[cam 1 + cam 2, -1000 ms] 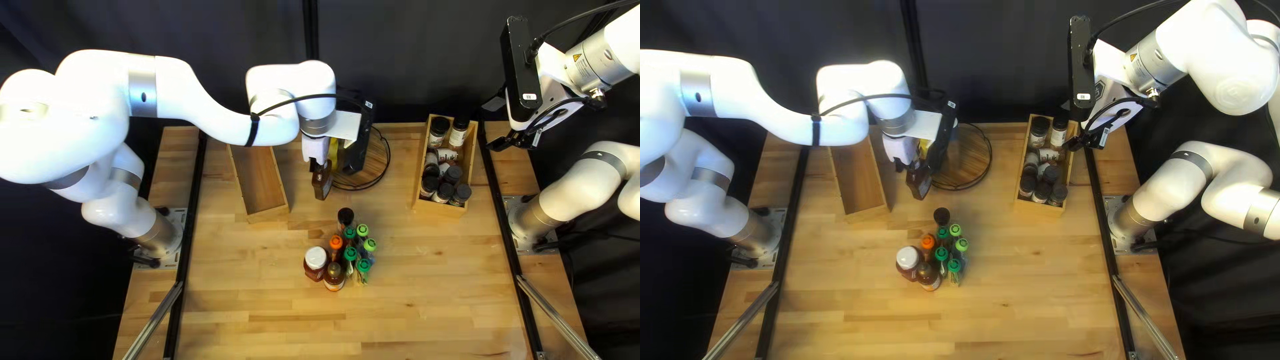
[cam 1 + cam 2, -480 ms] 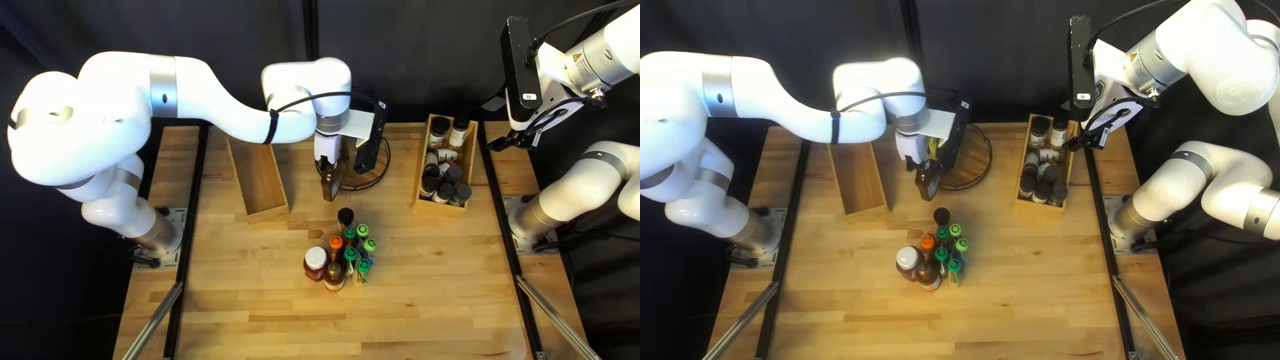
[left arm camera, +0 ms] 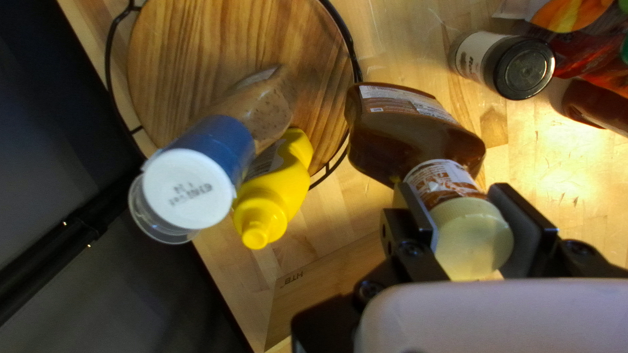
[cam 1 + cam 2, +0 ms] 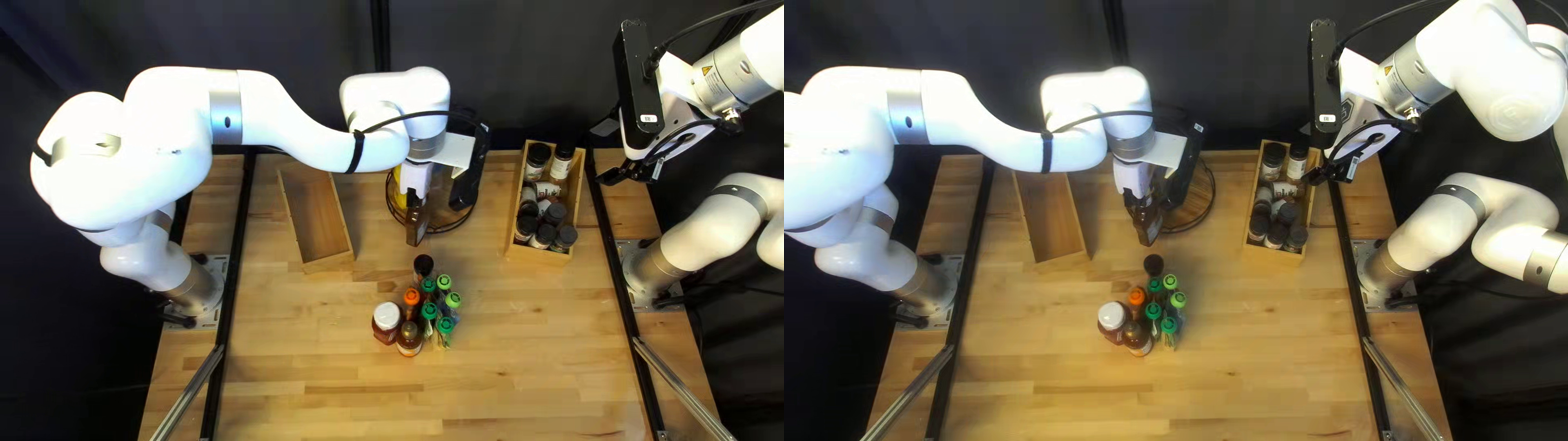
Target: Separate condiments, baby food and spices and place it in 3 different racks/containers
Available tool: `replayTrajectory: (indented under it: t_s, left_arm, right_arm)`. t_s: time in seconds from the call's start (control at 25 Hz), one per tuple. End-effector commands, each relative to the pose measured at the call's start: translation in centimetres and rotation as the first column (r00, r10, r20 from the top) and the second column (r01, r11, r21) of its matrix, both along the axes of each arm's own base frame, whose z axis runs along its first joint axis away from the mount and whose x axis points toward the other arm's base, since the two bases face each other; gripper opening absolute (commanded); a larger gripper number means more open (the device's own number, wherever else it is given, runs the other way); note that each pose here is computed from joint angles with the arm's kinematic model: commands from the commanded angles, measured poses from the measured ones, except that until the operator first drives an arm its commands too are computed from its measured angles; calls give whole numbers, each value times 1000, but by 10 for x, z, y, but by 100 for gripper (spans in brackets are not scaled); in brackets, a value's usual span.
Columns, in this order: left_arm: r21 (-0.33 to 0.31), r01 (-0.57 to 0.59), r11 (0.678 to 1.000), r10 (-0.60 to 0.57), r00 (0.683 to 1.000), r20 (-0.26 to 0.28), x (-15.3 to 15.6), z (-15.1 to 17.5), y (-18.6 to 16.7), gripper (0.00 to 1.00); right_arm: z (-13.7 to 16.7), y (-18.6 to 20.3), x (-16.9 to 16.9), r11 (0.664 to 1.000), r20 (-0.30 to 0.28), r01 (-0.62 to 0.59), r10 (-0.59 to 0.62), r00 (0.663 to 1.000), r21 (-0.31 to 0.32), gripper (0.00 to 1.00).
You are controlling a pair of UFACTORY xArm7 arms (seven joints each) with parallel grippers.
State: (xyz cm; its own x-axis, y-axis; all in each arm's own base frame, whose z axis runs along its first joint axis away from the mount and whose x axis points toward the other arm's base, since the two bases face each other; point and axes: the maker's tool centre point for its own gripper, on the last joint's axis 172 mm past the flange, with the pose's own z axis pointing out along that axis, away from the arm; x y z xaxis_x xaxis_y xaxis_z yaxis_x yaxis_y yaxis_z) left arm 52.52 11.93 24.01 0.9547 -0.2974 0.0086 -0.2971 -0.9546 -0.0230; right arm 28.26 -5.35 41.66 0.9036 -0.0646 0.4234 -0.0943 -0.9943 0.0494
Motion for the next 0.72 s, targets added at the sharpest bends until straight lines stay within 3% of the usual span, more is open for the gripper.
replayTrajectory:
  t_s: [0.04,0.72]
  left_arm:
    - [8,-11,1000,11,1000,4,-2,7,14,0]
    - [39,-76,996,76,997,7,-7,3,63,0]
  right_arm:
    - [0,0,0,1000,0,0,0,1000,0,100]
    - [0,0,0,1000,0,0,0,1000,0,100]
